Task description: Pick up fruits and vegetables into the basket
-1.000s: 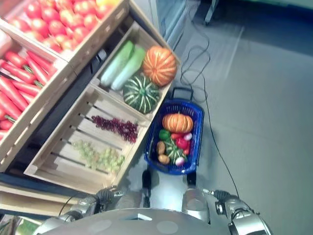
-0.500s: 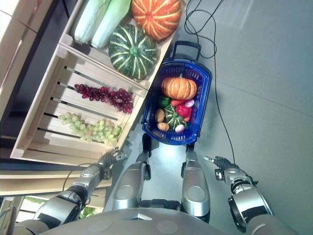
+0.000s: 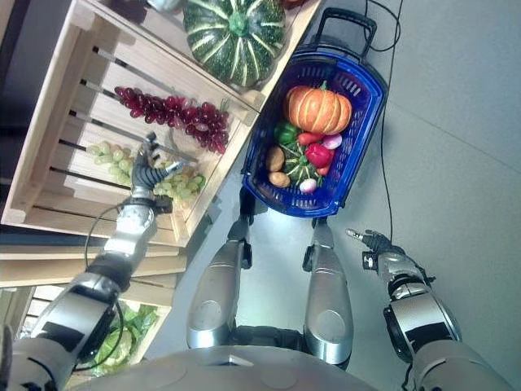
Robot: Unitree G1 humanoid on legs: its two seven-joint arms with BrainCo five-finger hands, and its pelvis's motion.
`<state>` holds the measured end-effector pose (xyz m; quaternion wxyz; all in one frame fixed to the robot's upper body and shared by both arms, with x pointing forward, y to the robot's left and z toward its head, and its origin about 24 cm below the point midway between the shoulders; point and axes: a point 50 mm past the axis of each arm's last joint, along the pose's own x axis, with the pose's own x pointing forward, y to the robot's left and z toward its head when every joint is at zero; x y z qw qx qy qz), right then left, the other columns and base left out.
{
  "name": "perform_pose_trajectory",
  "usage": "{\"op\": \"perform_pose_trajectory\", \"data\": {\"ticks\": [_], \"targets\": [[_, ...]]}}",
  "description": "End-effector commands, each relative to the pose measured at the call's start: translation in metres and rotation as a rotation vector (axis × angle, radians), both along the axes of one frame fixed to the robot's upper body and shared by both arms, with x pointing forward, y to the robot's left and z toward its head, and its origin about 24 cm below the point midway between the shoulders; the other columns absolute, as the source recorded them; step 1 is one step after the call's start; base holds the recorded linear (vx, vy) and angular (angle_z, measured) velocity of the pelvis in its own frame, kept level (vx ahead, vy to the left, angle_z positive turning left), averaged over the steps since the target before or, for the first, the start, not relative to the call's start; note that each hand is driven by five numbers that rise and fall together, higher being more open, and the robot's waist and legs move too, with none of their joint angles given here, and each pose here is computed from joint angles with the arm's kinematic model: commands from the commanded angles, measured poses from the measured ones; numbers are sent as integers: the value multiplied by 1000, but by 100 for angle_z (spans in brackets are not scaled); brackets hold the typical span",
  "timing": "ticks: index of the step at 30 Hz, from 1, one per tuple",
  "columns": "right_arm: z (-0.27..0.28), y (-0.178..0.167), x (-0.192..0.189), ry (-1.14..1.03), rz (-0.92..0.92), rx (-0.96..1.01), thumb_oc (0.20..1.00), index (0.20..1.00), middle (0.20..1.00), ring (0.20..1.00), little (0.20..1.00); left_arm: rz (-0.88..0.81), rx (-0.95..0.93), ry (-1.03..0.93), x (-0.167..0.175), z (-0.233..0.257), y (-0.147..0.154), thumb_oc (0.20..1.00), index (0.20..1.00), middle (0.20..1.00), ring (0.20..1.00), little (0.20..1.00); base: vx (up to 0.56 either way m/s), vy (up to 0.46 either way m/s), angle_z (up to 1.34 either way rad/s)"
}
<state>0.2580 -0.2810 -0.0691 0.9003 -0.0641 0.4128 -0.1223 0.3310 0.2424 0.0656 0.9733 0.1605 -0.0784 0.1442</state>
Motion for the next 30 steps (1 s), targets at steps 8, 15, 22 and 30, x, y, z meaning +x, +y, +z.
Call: {"op": "perform_pose_trajectory", "data": {"ticks": [8,15,22,30], "targets": [[0,-13,-8,17,-28,-20,1000,1000,1000,1000,1000,183,466,-28,6,29,32,1000,1000,1000,1000,1000,-28,-11,-1],[10,-20,-1,-6,-8,-40,1000,1000,1000,1000,1000,144,793,166,12,27,48,1000,1000,1000,1000,1000,-15,6,-3],[23,-30,8,-19,10,-76,1000,1000,1000,1000,1000,86,1084,364,9,11,61,1000,1000,1000,1000,1000,-9,37,-3],[30,-30,17,-33,29,-88,1000,1000,1000,1000,1000,126,1183,517,6,4,76,1000,1000,1000,1000,1000,1,13,-4]]}}
